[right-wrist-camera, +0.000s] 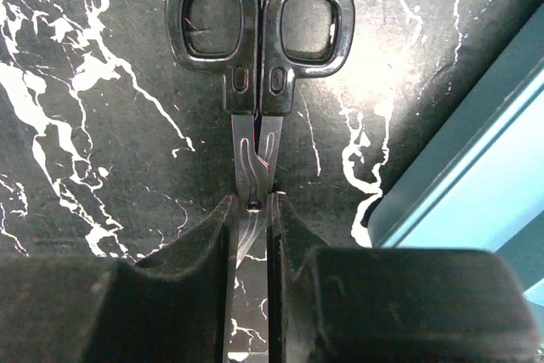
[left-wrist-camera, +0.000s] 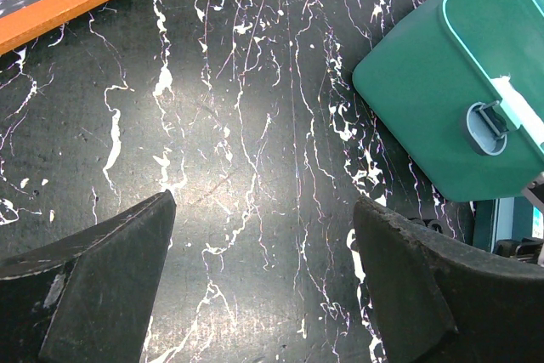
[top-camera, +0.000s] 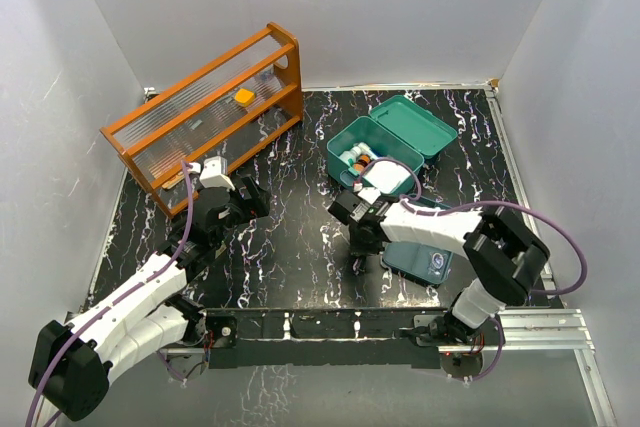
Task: Organize the medicine kit
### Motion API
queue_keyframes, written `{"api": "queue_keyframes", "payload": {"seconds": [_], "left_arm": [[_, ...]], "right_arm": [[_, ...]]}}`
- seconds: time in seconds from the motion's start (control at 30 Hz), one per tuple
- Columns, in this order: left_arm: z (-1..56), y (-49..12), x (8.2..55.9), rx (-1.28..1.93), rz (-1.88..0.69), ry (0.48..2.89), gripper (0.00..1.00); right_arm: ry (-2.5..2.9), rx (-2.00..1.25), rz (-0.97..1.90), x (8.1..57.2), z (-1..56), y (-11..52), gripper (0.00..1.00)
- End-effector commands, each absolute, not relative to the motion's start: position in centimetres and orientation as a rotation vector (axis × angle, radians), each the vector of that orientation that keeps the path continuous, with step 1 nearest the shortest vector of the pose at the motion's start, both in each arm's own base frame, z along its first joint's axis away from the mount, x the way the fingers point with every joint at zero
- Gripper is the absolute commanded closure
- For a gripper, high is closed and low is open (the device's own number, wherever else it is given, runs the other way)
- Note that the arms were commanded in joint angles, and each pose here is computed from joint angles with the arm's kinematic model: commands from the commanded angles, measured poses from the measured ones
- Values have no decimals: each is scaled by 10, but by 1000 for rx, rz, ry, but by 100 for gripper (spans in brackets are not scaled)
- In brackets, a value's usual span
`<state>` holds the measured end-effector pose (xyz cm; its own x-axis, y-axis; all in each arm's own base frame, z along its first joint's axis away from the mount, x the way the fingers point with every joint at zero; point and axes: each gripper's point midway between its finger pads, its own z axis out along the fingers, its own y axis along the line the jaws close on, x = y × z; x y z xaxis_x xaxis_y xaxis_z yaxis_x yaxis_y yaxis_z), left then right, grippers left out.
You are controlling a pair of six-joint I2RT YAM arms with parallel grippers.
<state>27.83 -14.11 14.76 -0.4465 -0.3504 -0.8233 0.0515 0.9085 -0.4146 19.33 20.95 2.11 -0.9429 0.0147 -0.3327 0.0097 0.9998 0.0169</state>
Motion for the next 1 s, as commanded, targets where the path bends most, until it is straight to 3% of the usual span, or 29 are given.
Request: {"api": "queue_keyframes", "payload": {"seconds": [0.0,0.57,0.97], "left_arm": [[169,-145,283,-223,-501,1929,15],[168,-146,284,-222,-506,1934,15],[168,-148,287,-206,-494,1949,15]], "right_arm": [[2728,42,69,201,38,209,100],[2675,174,12,184,70,171,100],[2552,473,-122,198,89,113,100]]}}
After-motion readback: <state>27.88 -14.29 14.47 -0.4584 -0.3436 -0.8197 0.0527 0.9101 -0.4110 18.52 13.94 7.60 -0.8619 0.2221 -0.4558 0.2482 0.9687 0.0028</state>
